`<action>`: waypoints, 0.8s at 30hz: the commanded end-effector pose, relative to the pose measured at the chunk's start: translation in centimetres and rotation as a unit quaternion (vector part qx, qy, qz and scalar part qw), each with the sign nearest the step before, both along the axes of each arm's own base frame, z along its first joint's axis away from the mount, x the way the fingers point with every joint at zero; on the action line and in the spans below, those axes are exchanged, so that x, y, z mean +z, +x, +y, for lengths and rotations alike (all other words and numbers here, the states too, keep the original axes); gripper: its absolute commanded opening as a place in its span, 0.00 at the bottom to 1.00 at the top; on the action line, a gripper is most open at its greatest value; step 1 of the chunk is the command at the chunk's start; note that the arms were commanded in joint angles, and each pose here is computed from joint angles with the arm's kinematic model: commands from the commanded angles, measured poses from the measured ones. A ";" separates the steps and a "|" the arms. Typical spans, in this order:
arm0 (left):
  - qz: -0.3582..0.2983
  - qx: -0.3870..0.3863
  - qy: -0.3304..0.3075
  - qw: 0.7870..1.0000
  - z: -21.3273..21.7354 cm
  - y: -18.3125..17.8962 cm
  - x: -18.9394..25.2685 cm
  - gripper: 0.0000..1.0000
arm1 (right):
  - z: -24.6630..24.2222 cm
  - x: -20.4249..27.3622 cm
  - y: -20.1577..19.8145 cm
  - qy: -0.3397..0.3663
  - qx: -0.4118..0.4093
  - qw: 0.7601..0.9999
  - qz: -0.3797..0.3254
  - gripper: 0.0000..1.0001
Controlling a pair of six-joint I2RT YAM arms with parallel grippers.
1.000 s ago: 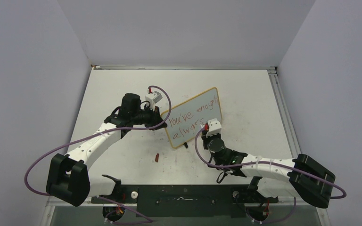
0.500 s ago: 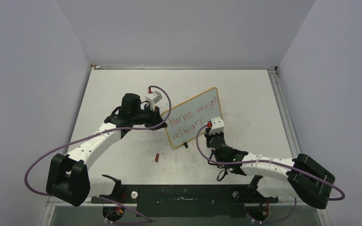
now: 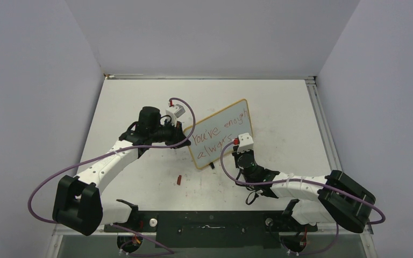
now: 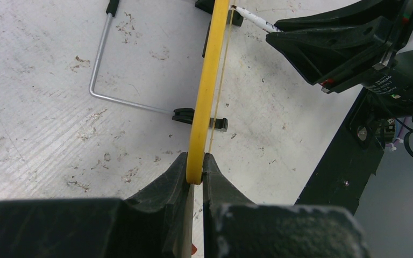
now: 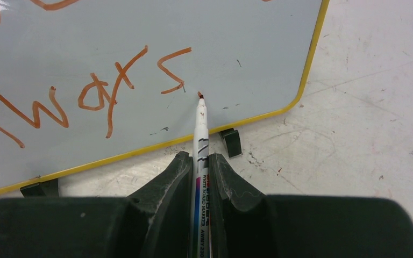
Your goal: Write a sentence on the whiteboard
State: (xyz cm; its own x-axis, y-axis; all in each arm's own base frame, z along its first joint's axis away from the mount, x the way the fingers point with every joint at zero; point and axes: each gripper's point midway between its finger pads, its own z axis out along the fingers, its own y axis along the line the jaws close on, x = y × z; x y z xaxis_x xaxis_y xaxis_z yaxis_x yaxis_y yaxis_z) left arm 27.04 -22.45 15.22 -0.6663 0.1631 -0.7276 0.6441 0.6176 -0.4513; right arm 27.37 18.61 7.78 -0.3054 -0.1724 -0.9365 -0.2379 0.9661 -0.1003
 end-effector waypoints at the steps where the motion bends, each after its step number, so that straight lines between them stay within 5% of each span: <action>1: 0.007 0.009 0.024 1.000 0.6 -0.3 -0.4 0.00 | 1.1 2.1 1.0 0.033 0.005 0.999 -0.024 0.05; 6: 0.006 0.011 0.024 1.000 0.7 -0.3 -0.3 0.00 | -0.1 3.8 -0.1 0.048 -0.004 0.998 -0.035 0.05; 14: 0.008 0.010 0.023 1.000 0.6 -0.3 -0.3 0.00 | 3.6 6.3 -2.9 0.086 0.098 0.990 -0.049 0.05; 24: 0.007 0.011 0.023 1.000 0.7 -0.4 -0.3 0.00 | 5.6 6.4 -2.4 0.072 0.112 0.989 -0.060 0.05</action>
